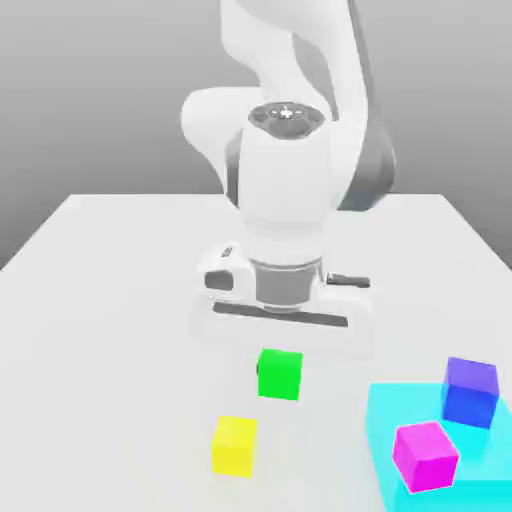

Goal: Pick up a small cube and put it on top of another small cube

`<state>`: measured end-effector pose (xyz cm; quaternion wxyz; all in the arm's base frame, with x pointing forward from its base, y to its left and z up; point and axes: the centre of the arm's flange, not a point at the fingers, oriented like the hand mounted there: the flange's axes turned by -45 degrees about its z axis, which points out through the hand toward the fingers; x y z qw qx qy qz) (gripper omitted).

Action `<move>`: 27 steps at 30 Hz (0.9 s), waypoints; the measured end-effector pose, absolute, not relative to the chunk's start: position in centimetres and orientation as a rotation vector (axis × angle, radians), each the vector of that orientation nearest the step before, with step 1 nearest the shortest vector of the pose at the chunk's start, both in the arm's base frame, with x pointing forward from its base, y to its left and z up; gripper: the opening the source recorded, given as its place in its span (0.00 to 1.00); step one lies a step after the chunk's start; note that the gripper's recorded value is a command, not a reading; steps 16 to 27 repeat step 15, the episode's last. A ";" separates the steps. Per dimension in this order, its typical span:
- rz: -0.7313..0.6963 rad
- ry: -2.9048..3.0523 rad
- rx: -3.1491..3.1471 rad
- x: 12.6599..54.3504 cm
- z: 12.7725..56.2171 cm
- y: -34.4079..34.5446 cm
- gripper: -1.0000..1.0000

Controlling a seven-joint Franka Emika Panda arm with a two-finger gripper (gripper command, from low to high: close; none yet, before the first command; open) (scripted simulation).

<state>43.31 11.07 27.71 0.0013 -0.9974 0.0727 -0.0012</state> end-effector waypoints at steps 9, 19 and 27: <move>-0.002 0.095 -3.139 41.1 28.0 25.8 0.00; -0.001 0.104 -3.139 41.2 26.9 25.6 1.00; -0.001 0.104 -3.139 41.2 26.9 25.6 1.00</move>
